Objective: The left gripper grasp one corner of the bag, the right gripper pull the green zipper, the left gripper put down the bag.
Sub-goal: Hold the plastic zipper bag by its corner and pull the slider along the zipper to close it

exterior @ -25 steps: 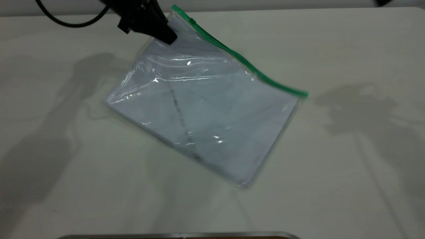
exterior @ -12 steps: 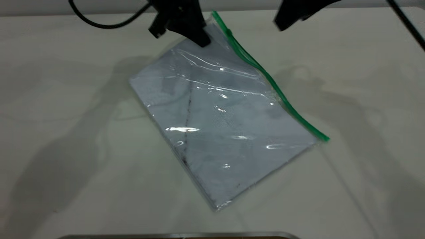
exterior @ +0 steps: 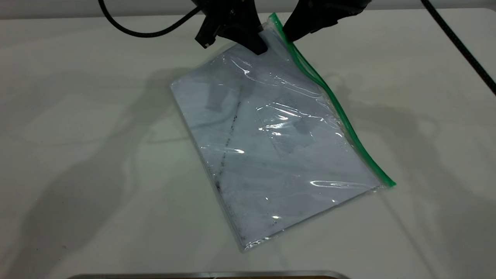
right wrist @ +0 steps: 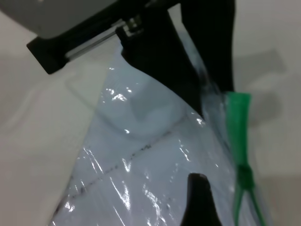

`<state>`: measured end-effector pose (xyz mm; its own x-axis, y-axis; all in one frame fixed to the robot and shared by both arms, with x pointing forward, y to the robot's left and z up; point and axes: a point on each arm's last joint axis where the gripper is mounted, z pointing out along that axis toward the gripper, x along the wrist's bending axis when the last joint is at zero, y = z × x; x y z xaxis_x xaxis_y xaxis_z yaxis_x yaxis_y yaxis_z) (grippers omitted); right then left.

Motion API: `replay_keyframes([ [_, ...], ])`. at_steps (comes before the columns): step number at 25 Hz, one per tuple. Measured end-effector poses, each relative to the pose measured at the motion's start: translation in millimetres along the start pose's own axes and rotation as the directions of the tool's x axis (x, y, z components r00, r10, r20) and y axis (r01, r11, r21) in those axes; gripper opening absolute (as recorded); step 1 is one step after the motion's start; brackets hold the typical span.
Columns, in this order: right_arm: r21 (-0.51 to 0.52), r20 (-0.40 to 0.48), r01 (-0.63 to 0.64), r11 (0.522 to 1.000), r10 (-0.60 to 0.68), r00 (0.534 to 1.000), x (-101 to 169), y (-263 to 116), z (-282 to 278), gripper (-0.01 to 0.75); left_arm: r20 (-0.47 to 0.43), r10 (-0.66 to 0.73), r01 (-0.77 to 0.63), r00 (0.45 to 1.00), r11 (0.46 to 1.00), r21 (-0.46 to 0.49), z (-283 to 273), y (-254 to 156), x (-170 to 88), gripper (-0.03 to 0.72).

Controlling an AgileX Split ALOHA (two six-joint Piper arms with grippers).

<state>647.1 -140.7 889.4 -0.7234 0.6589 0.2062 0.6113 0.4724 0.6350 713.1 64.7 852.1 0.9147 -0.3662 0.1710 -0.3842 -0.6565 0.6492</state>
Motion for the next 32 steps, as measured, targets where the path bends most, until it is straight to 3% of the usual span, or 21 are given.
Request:
replay_keyframes([
  [11,0.024,-0.012,-0.022,0.999,0.022,1.000,-3,-10,12,0.552,-0.022,0.015,-0.016,1.000,0.999,-0.041,5,10,2,0.051],
  [14,0.023,-0.012,-0.023,0.999,0.024,1.000,-3,-10,12,0.485,-0.023,0.014,-0.015,1.000,0.999,-0.043,5,10,2,0.051],
  [23,0.020,-0.011,-0.027,0.999,0.027,1.000,-3,-10,12,0.185,-0.023,0.015,-0.016,1.000,0.999,-0.042,5,10,2,0.051],
  [32,0.026,-0.020,-0.021,0.999,0.021,1.000,-3,-11,12,0.152,-0.021,0.017,-0.018,1.000,0.999,-0.042,5,10,2,0.051],
])
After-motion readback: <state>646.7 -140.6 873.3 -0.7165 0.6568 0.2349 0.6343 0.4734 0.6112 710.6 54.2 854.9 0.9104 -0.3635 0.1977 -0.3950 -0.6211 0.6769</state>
